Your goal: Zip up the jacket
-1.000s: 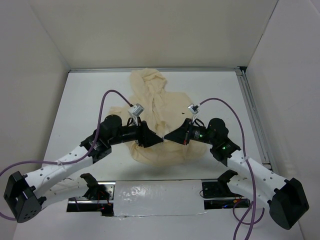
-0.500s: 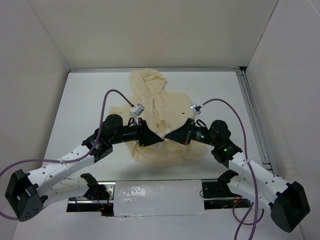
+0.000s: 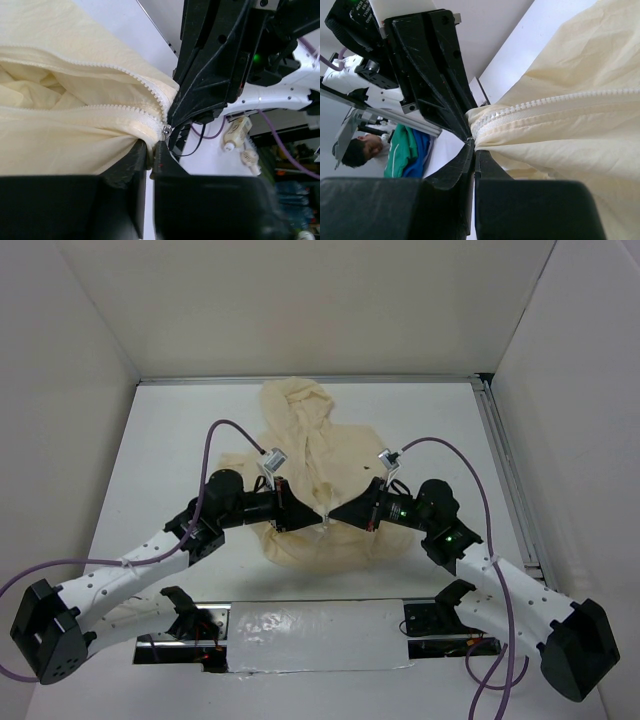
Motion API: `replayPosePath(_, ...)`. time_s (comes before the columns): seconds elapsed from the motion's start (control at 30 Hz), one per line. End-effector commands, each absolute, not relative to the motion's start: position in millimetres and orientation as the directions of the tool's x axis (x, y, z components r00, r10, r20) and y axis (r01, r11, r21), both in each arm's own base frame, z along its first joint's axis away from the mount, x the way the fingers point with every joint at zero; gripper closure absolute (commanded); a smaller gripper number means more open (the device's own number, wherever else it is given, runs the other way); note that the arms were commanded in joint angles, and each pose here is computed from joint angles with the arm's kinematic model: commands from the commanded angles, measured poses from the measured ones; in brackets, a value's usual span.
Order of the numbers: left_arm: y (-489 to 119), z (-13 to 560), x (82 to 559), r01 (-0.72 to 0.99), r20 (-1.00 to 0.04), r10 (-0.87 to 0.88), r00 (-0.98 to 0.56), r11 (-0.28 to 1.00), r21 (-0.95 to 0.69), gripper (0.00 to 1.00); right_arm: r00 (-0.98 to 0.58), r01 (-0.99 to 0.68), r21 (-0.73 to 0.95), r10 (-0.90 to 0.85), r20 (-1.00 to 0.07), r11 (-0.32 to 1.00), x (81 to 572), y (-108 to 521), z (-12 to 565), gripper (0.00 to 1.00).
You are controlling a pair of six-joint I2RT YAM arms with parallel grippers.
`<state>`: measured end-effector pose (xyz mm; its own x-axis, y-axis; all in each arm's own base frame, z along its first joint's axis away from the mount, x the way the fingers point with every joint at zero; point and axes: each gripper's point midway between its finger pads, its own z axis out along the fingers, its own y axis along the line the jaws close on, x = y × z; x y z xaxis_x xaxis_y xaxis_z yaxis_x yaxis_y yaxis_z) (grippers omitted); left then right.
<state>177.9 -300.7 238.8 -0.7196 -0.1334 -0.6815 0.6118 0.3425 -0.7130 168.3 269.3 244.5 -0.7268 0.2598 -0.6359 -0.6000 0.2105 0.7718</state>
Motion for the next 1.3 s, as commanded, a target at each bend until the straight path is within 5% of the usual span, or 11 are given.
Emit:
replayPosePath(0.0, -305, 259, 177, 0.660, -0.711, -0.155, -0.686, 0.279, -0.698, 0.92, -0.675, -0.675, 0.724, 0.277, -0.684, 0.140, 163, 275, 274, 1.00)
replayPosePath(0.07, -307, 257, 177, 0.660, -0.708, -0.147, -0.690, 0.273, -0.700, 1.00, -0.676, -0.673, 0.725, 0.275, -0.683, 0.146, 165, 276, 272, 1.00)
replayPosePath(0.47, -311, 235, 148, 0.704, -0.730, -0.053, -0.681, 0.228, -0.673, 1.00, -0.641, -0.651, 0.754, 0.465, -0.610, 0.090, 181, 271, 305, 1.00)
replayPosePath(0.77, -311, 233, 128, 0.738, -0.763, -0.029, -0.645, 0.232, -0.633, 1.00, -0.643, -0.630, 0.765, 0.462, -0.611, 0.135, 192, 275, 303, 1.00)
replayPosePath(0.93, -310, 233, 146, 0.684, -0.742, -0.076, -0.666, 0.335, -0.648, 1.00, -0.695, -0.582, 0.780, 0.358, -0.623, 0.230, 191, 278, 279, 1.00)
replayPosePath(1.17, -304, 246, 187, 0.585, -0.723, -0.184, -0.665, 0.473, -0.659, 1.00, -0.739, -0.510, 0.771, 0.265, -0.619, 0.381, 181, 265, 242, 0.45)
replayPosePath(1.27, -304, 247, 195, 0.543, -0.701, -0.214, -0.680, 0.495, -0.678, 1.00, -0.724, -0.513, 0.747, 0.254, -0.641, 0.422, 178, 257, 238, 0.37)
